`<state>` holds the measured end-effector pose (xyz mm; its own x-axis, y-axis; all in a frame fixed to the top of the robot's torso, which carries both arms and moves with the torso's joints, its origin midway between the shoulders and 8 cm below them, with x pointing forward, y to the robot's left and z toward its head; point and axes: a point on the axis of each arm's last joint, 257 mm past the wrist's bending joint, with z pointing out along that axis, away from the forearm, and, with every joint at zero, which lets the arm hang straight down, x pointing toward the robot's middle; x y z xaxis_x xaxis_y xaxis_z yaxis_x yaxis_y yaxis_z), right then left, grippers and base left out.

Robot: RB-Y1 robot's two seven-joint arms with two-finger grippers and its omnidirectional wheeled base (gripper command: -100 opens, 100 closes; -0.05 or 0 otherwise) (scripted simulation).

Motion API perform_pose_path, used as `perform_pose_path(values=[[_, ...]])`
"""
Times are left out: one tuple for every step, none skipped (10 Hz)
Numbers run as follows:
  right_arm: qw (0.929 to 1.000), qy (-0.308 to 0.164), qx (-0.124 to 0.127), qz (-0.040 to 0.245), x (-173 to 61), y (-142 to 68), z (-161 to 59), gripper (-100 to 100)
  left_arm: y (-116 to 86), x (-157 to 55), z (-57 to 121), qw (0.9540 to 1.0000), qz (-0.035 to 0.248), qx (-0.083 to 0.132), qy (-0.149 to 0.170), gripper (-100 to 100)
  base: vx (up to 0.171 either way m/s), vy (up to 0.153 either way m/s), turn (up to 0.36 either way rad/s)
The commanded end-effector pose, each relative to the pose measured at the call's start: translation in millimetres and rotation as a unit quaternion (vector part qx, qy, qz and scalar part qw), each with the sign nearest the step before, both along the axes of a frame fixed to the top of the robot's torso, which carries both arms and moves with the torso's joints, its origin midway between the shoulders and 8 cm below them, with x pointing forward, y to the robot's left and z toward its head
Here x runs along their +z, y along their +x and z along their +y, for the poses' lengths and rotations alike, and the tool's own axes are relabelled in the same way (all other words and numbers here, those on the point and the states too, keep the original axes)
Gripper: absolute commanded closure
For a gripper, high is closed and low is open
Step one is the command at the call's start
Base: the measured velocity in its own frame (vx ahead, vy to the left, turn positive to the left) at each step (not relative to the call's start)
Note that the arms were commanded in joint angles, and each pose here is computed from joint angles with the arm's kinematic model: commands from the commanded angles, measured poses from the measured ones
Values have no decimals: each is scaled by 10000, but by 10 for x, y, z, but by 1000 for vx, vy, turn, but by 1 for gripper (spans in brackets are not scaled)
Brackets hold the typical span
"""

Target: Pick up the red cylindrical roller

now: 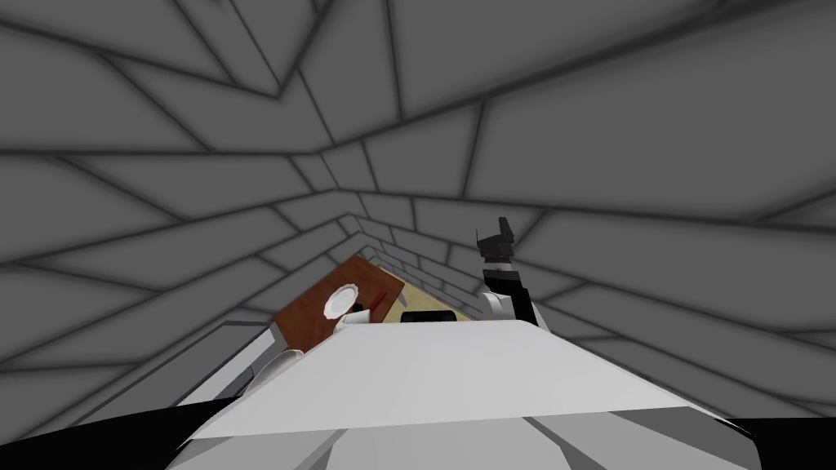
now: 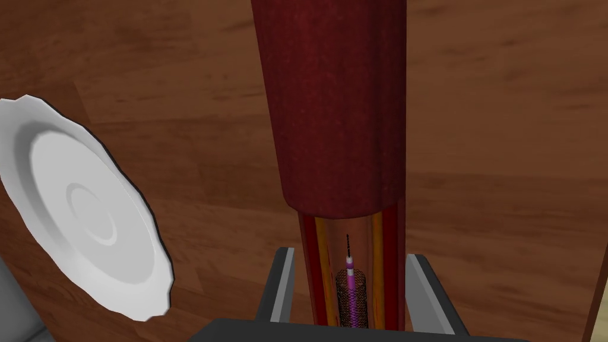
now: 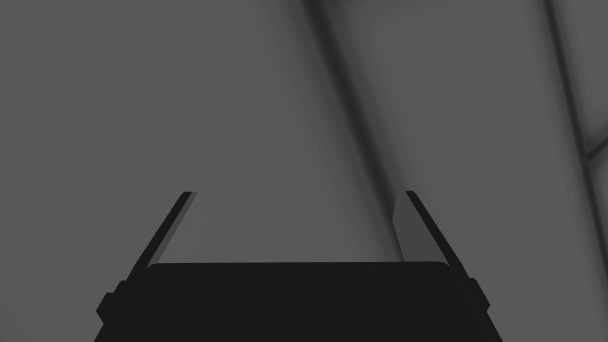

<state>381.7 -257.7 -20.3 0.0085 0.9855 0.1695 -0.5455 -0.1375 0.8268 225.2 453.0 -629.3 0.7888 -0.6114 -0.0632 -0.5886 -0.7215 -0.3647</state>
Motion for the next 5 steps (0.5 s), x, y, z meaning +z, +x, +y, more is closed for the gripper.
perform_pose_path(values=[[10000,0,0,0,0,0,0,0,75,42,32,10000,-5,-60,1,100,-28,-38,65],[10000,0,0,0,0,0,0,0,126,68,46,10000,-8,-94,-2,100,-24,-44,65],[10000,0,0,0,0,0,0,0,177,93,60,9999,-11,-129,-5,100,-24,-47,70],[10000,0,0,0,0,0,0,0,142,70,52,10000,-12,-98,-4,100,-11,-21,16],[10000,0,0,0,0,0,0,0,142,70,54,9999,-5,-109,-5,0,0,0,0]])
